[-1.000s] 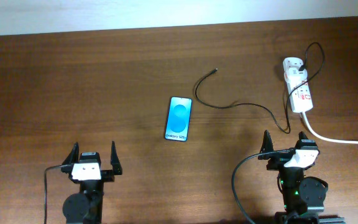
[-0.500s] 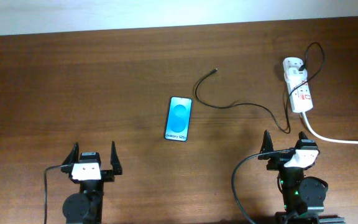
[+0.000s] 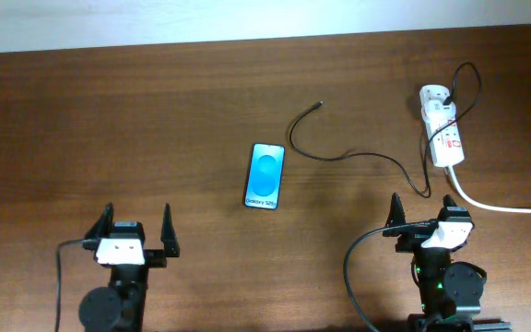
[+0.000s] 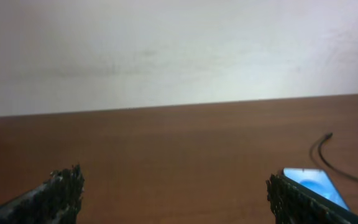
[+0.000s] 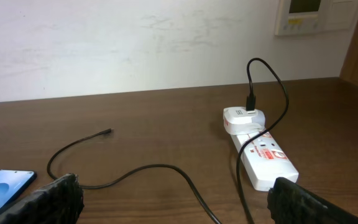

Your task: Plug charger to phone and switch on socket

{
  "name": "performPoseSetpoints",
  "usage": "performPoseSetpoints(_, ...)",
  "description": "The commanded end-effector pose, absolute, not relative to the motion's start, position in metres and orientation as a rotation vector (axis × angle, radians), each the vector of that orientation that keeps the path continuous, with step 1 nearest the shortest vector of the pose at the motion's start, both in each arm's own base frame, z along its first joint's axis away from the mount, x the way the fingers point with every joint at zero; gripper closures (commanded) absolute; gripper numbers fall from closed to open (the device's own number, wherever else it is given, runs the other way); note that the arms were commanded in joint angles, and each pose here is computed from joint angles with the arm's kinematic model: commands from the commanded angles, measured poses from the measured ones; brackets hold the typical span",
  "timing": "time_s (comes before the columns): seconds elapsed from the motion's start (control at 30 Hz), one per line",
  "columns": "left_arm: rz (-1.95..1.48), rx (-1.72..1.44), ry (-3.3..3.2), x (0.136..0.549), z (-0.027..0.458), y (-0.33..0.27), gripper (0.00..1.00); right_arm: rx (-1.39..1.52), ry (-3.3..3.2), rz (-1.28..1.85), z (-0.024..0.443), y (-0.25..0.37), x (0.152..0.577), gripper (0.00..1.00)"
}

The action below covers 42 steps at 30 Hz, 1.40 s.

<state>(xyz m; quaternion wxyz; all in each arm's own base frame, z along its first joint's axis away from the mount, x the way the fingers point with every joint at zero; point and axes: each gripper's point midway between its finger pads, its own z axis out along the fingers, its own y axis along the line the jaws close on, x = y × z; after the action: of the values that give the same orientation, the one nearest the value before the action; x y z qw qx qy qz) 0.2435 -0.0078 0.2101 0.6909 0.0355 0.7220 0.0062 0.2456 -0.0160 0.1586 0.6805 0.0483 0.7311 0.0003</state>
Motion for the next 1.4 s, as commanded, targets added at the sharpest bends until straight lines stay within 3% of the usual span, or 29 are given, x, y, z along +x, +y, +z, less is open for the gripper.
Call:
performPoseSetpoints(0.0, -0.017, 0.086, 1.629, 0.248, 0.242, -0.012, 0.01, 0.1, 1.647, -0.003, 0.155, -0.015, 0.246, 0.02)
performPoseSetpoints(0.2, -0.138, 0.177, 1.837, 0.286, 0.27, -0.034, 0.01, 0.1, 1.647, -0.003, 0.155, -0.015, 0.246, 0.02)
performPoseSetpoints(0.4, -0.314, 0.397, 2.156, 0.344, 0.262, -0.113, 0.01, 0.101, 1.647, -0.002, 0.155, -0.015, 0.246, 0.02)
performPoseSetpoints(0.5, -0.342, 0.518, 2.237, 0.368, 0.251, -0.161, 0.01, 0.101, 1.647, -0.002, 0.155, -0.015, 0.246, 0.02)
performPoseSetpoints(0.7, -0.507, 0.648, 2.359, 0.368, 0.196, -0.204, 0.01, 0.1, 1.647, -0.003, 0.155, -0.015, 0.246, 0.01)
performPoseSetpoints(0.77, -0.513, 0.611, 2.35, 0.375, 0.196, -0.206, 0.01, 0.1, 1.647, -0.003, 0.155, -0.015, 0.246, 0.01)
performPoseSetpoints(0.87, -0.332, 0.299, 2.407, 0.392, 0.193, -0.179, 0.01, 0.1, 1.647, -0.003, 0.155, -0.015, 0.246, 0.02)
performPoseSetpoints(1.0, -0.299, 0.271, 2.407, 0.409, 0.195, -0.195, 0.01, 0.101, 1.647, -0.002, 0.155, -0.015, 0.246, 0.02)
performPoseSetpoints(1.17, -0.283, 0.306, 2.569, 0.429, 0.135, -0.221, 0.01, 0.101, 1.647, -0.002, 0.155, -0.015, 0.246, 0.01)
performPoseSetpoints(1.37, -0.31, 0.429, 2.793, 0.398, 0.047, -0.25, 0.01, 0.101, 1.647, -0.002, 0.155, -0.015, 0.246, 0.01)
